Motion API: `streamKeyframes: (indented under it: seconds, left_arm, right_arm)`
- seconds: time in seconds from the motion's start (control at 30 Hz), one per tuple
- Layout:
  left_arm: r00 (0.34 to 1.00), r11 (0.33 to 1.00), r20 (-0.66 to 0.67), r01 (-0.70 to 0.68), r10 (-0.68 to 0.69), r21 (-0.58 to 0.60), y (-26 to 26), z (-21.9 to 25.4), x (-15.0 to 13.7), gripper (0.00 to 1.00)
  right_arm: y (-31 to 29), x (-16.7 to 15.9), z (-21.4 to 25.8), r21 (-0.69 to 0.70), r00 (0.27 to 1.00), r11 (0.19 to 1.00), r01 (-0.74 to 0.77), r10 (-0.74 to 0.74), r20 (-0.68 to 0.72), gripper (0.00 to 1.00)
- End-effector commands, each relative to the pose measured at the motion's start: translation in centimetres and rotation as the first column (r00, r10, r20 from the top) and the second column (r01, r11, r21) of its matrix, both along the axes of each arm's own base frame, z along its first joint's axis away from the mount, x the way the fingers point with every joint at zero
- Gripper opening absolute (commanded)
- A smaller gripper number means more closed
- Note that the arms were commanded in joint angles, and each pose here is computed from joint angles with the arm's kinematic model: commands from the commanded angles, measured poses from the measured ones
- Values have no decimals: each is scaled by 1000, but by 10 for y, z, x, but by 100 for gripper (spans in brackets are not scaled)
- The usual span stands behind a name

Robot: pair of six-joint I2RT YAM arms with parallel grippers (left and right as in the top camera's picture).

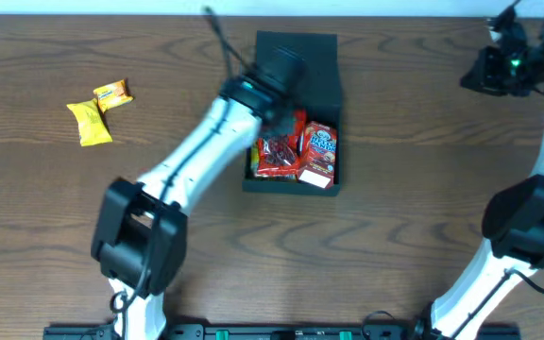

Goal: Pack container

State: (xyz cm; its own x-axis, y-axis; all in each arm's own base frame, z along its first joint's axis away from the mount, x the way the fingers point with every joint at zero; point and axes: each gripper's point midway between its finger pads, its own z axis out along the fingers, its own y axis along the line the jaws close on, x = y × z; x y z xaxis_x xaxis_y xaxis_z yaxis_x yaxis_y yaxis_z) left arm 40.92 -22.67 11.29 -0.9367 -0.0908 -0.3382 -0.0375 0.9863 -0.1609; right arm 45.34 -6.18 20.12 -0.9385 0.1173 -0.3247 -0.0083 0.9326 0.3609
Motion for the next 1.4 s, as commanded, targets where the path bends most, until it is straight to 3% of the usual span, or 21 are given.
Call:
streamKeyframes:
  seconds: [0.0, 0.17, 0.37, 0.67, 0.87, 1.1, 1.37]
  left_arm:
    - [998, 995, -1, -67, 68, -77, 32, 12, 24, 6]
    - [997, 971, -22, -83, 80, -226, 63, 22, 43, 6]
    - [997, 962, -19, -79, 77, -261, 98, 24, 52, 6]
    - [998, 973, 55, -5, 19, -233, 110, 28, 64, 7]
    - [995, 971, 101, 5, 20, -240, 108, 33, 73, 9]
    - [996, 971, 84, 3, 18, -238, 108, 31, 70, 9]
    - [998, 972, 64, -2, 17, -236, 108, 29, 66, 10]
  right_arm:
    - [58, 1, 18, 57, 992, 991, -123, 120, 48, 2]
    - [150, -17, -2, 80, 948, 946, -315, 317, -17, 1]
    - [225, -63, 5, 145, 851, 843, -518, 526, -13, 1]
    - [237, -159, -17, 77, 775, 775, -627, 631, -31, 1]
    - [234, -195, -44, 62, 750, 752, -656, 659, -62, 2]
    - [245, -204, -77, 42, 716, 719, -694, 695, -72, 2]
    - [227, -176, -119, -100, 794, 790, -604, 589, -150, 2]
